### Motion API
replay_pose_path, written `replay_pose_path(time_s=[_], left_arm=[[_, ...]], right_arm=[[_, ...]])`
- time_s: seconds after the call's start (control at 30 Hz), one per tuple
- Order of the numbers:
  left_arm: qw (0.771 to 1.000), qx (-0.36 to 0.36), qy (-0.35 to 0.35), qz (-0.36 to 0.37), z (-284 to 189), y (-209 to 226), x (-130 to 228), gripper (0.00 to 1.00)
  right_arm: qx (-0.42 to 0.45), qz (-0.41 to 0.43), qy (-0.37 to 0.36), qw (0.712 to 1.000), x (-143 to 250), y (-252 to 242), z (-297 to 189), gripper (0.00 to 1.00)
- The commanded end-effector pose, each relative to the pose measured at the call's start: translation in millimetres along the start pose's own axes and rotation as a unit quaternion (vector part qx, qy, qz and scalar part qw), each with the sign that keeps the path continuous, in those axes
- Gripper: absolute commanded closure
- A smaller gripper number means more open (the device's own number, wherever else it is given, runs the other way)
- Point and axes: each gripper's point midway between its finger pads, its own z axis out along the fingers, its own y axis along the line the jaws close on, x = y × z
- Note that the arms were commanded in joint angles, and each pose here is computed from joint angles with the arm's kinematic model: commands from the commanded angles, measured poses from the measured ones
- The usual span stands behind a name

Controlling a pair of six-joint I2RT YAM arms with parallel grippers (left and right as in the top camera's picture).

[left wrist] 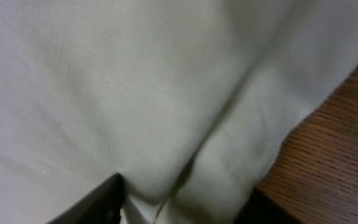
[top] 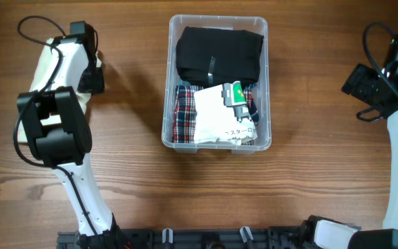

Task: Pack container
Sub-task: 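Position the left gripper over the folded cream towel, then grasp the cream towel's edge and lift it toward the box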

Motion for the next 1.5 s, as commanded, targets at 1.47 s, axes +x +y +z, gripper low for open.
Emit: replay_pose_path(time_s=[1.47], left_arm=[[0.843,0.383,-0.367,-0.095,-374,-1,9,0.96]], right_arm=[[0.003,0.005,-0.022,1.0,-11,-2,-7,0.0]])
